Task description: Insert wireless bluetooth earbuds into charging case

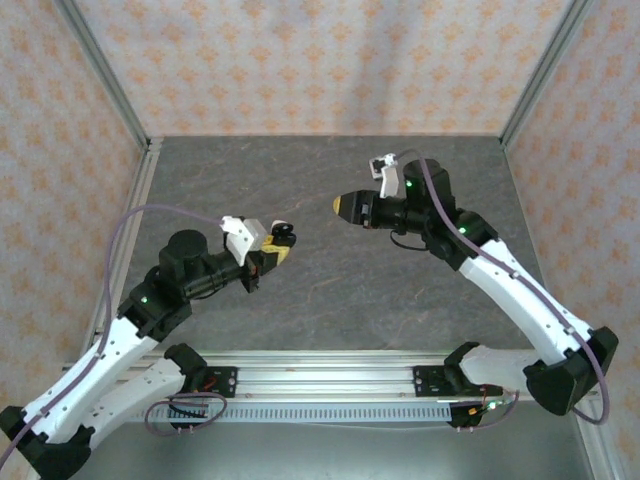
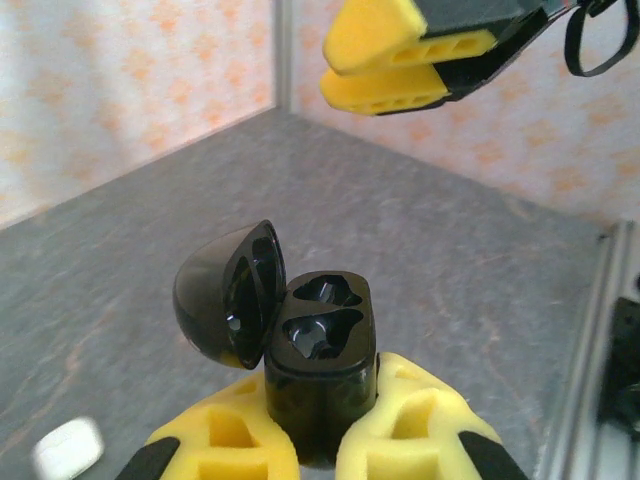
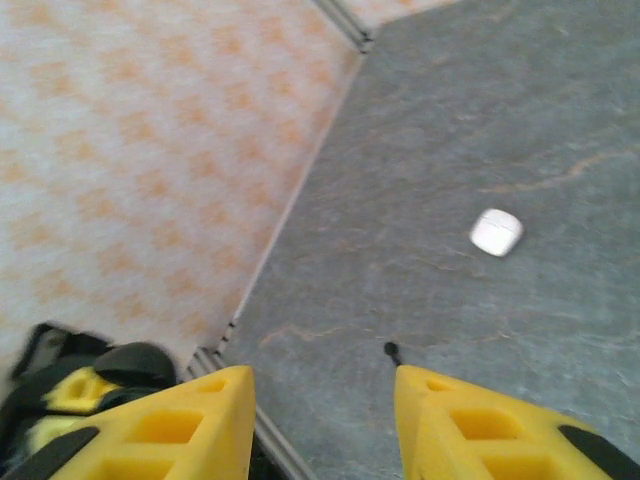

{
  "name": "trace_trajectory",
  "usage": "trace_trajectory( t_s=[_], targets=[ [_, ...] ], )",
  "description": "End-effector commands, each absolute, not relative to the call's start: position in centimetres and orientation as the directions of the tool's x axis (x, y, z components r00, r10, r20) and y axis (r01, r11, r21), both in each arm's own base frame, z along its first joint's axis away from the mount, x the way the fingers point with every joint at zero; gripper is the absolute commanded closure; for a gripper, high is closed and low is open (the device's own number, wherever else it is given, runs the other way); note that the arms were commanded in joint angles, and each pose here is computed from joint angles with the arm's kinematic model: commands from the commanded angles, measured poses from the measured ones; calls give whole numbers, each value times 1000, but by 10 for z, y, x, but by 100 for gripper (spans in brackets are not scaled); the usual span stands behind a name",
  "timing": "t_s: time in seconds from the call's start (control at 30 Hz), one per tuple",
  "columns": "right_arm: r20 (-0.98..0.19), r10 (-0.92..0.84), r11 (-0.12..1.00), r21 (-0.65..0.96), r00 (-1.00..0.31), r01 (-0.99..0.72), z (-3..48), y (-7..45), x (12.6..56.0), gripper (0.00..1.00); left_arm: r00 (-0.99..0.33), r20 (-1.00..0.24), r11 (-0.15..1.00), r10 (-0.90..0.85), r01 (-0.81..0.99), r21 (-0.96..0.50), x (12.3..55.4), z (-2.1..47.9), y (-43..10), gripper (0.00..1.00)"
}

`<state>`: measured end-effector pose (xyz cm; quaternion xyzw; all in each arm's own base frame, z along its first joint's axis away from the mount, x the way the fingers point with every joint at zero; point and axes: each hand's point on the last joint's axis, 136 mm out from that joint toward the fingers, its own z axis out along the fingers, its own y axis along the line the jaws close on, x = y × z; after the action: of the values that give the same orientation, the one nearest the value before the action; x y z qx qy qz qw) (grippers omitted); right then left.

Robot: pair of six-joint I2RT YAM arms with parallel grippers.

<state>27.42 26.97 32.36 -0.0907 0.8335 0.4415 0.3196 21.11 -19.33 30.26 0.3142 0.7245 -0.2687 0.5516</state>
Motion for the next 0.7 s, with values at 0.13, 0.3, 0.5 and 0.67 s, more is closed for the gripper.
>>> trace_trajectory(
  t_s=[0.13,0.3,0.5,0.67],
  targets=[
    [-474,-32,796,520,-880,-309,207,314,312,64,-114,-972,723,205,687,72,191,306,-157,100],
    [-383,-193,801,470,-903,-371,155,376,319,66,4,-981,660,192,739,132,163,321,-155,100],
    [-312,-348,797,399,-884,-455,106,435,304,67,56,-977,707,203,682,186,156,334,-136,100],
    [-262,-490,797,252,-831,-549,69,463,283,68,35,-973,727,229,659,195,158,329,-130,100]
  ],
)
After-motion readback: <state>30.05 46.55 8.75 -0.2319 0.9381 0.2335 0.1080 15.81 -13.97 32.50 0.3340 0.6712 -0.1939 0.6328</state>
